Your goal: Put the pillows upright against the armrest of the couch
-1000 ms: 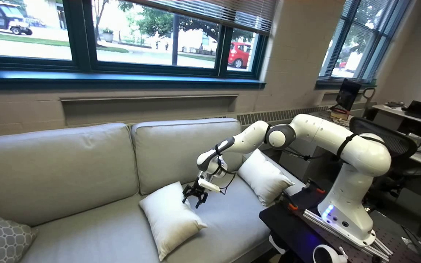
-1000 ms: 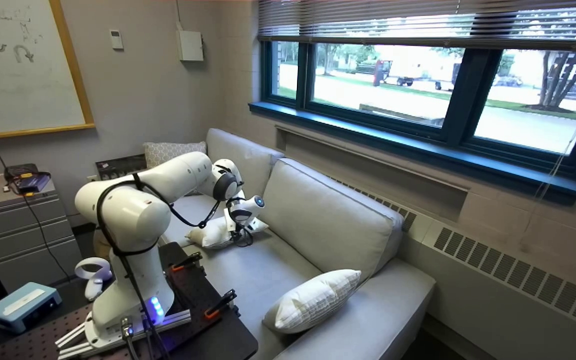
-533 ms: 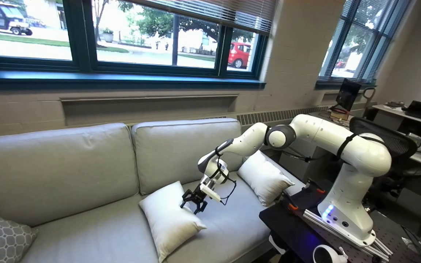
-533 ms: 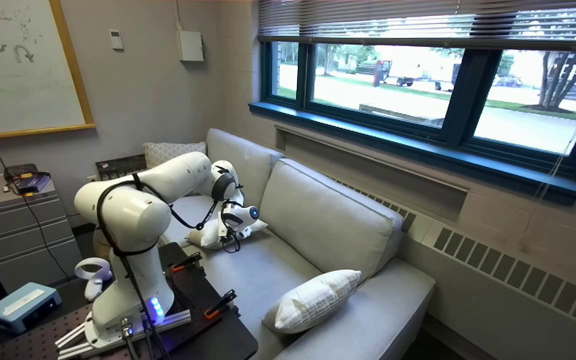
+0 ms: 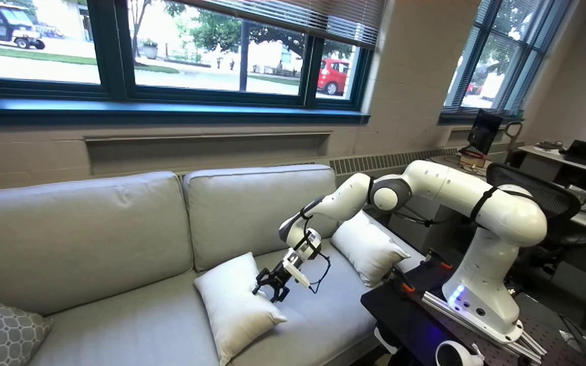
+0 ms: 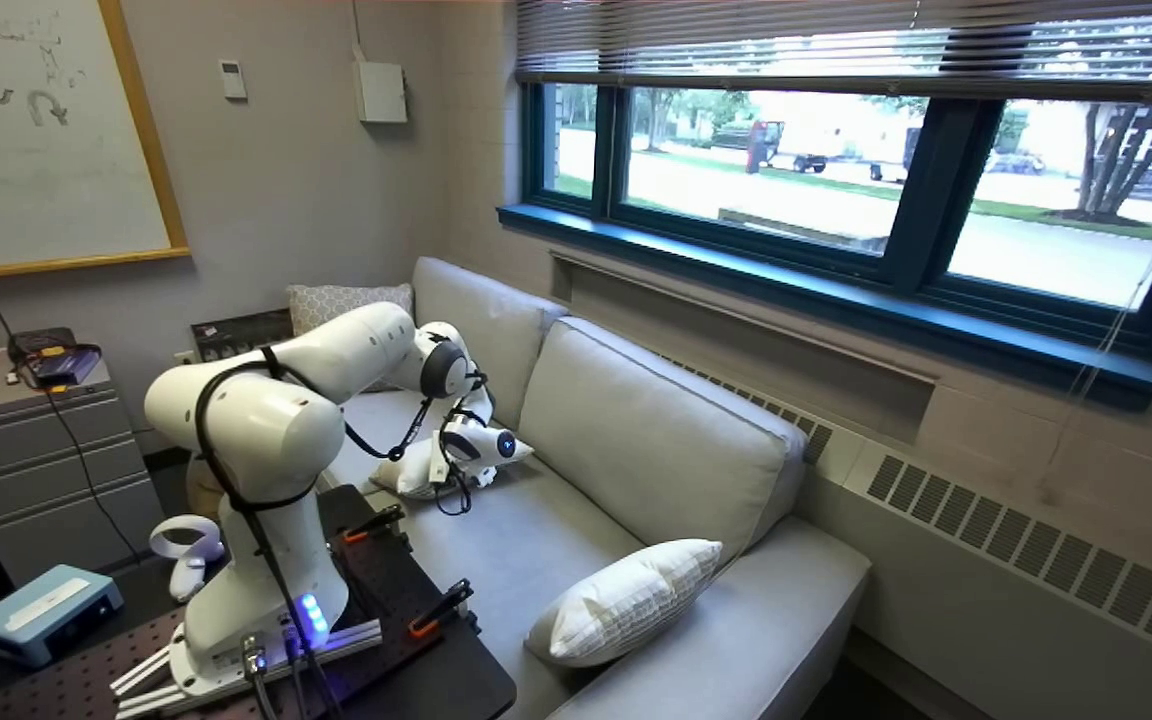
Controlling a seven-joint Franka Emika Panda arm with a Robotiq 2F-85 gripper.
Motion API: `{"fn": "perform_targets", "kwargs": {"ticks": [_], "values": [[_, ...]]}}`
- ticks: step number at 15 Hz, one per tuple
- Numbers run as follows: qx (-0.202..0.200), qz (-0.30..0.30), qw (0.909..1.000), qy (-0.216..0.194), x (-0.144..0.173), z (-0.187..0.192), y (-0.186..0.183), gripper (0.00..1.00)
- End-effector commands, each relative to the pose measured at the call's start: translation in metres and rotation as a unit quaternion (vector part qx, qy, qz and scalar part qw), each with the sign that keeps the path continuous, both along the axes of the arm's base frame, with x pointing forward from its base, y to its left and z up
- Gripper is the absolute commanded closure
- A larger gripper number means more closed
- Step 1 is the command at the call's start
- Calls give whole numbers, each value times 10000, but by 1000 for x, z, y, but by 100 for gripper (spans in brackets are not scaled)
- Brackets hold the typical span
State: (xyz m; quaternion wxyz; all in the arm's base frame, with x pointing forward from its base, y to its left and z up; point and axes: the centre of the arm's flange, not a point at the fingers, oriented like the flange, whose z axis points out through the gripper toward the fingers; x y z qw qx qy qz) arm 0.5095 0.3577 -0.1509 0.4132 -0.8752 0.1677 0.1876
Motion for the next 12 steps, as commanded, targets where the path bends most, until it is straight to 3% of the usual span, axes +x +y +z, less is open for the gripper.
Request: {"fn": "perform_targets", "kwargs": {"ticks": [1,8,11,12], "values": [[46,113,9999,37,28,-62,31,41],[-204,358,9990,-179,45,-41,45,93],[-991,543,9916,-621,65,3,42,100],[-1263,527,9870,-846,70,24,40,97]]}}
